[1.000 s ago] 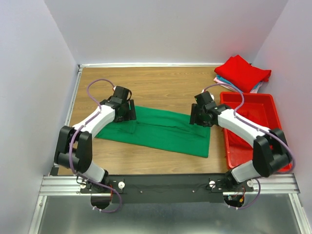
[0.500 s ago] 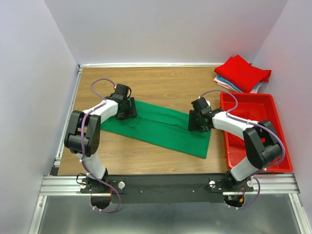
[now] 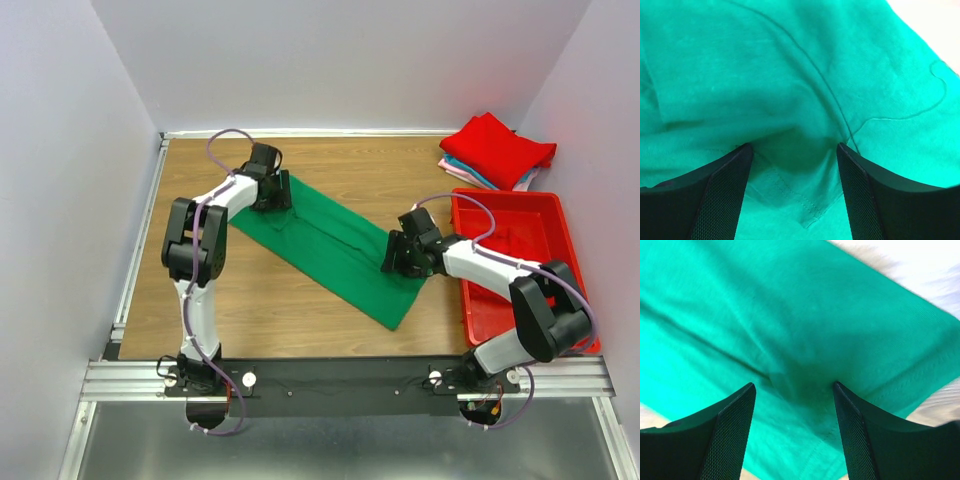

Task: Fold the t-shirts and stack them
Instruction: Fold the tshirt

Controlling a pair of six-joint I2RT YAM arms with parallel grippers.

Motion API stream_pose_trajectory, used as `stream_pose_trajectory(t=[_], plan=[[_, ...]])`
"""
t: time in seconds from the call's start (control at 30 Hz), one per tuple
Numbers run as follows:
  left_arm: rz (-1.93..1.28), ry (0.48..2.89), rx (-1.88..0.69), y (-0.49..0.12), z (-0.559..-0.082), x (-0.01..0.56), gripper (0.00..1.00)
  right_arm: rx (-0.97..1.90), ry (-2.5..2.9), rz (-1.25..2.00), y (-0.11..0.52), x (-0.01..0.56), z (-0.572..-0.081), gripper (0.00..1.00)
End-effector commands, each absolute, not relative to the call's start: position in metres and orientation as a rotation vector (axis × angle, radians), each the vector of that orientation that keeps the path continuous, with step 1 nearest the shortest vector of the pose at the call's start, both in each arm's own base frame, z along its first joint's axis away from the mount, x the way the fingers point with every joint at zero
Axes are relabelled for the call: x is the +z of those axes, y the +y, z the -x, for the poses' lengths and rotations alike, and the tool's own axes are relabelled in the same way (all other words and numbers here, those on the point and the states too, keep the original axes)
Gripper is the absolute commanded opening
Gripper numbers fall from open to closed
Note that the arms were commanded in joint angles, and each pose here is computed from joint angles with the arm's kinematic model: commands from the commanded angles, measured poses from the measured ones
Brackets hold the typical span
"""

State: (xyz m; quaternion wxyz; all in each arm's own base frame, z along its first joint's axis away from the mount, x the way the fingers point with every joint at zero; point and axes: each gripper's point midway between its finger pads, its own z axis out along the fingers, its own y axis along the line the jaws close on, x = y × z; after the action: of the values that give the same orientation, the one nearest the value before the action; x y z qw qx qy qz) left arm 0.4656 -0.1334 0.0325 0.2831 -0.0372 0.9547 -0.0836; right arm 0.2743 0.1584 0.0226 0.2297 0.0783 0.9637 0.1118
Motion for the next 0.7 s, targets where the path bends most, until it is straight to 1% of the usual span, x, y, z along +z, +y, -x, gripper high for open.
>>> stream_pose_trajectory(t=[0.0,0.2,0.33,0.47,0.57,0.63,0.67], plan=[[-0.03,2.687,-0.124,-0.137,-0.46,-0.007,0.76,0.355,2.933,-0.265,0.166,-0.01,-0.2,0.71],[-0.096,2.639,-0.118,-0.152,-0.488,0.014,0.76,0.357,2.953,-0.238,0.174,-0.002,-0.188,0.71],[-0.09,2.594,-0.114,-0.152,-0.498,0.04,0.76,0.348,2.918,-0.221,0.176,0.016,-0.197,0.71],[-0.052,2.558,-0.111,-0.149,-0.496,0.071,0.77,0.309,2.795,-0.182,0.177,0.054,-0.228,0.71],[-0.021,2.53,-0.136,-0.146,-0.487,0.094,0.78,0.272,2.742,-0.166,0.174,0.069,-0.241,0.71],[0.015,2.518,-0.166,-0.143,-0.485,0.096,0.79,0.238,2.729,-0.163,0.171,0.069,-0.245,0.72],[0.028,2.546,-0.169,-0.139,-0.475,0.085,0.79,0.228,2.732,-0.159,0.17,0.067,-0.246,0.72]])
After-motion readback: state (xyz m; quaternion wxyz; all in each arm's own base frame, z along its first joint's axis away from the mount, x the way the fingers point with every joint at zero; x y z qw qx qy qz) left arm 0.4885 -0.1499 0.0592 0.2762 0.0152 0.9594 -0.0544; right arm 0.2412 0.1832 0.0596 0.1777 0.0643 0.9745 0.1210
